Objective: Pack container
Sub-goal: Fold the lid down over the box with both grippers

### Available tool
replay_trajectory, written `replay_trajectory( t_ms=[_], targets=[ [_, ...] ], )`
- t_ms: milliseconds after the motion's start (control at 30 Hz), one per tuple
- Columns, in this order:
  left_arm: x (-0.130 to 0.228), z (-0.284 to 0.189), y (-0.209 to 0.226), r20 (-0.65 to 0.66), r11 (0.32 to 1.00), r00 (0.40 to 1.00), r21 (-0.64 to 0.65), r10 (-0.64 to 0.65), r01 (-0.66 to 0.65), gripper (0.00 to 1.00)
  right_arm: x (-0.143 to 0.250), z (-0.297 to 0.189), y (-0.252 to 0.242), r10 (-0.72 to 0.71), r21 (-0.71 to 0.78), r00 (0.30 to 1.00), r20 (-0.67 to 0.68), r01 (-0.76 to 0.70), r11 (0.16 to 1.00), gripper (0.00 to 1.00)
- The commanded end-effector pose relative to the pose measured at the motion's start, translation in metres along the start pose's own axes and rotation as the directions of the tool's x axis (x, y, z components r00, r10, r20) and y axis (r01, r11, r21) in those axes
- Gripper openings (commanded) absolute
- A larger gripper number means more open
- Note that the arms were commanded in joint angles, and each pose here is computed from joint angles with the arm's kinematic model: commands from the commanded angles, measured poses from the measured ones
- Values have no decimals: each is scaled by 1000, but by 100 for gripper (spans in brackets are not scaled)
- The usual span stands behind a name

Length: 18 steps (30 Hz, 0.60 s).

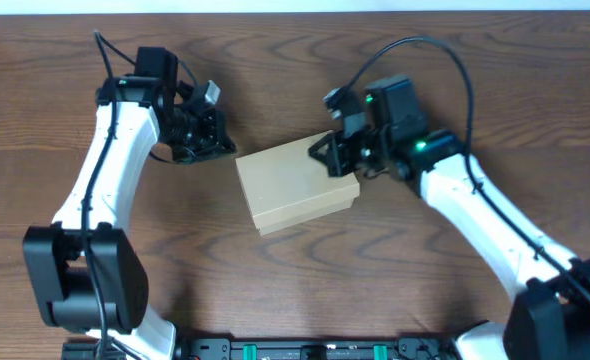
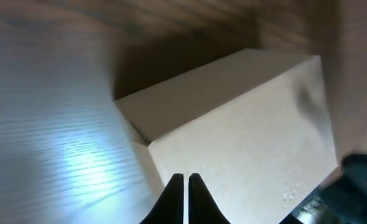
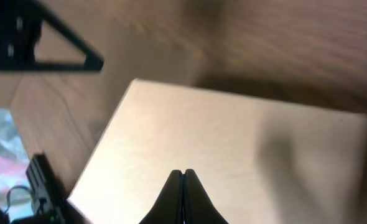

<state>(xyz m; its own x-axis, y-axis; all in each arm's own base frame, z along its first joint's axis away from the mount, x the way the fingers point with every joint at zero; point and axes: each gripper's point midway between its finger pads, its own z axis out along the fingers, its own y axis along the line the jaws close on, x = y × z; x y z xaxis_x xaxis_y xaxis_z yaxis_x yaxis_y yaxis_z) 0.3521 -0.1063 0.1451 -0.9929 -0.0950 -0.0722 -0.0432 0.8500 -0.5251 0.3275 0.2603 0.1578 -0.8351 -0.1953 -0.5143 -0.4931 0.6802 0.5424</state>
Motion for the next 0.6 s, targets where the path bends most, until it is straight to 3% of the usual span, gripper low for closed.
replay_trajectory(
  t_ms=[0, 267, 567],
  targets=[
    [-14, -46, -1, 125, 987, 989, -147, 77, -58, 6, 6, 1, 19, -53, 61, 999, -10, 53, 997, 1],
    [0, -118, 7, 239, 933, 968, -360, 75, 16, 6, 50, 15, 28, -34, 198, 990, -138, 61, 978, 1],
    [27, -142, 8, 264, 915, 963, -400, 56, 57, 6, 66, 32, 13, -19, 273, 980, -199, 74, 959, 1]
  ],
)
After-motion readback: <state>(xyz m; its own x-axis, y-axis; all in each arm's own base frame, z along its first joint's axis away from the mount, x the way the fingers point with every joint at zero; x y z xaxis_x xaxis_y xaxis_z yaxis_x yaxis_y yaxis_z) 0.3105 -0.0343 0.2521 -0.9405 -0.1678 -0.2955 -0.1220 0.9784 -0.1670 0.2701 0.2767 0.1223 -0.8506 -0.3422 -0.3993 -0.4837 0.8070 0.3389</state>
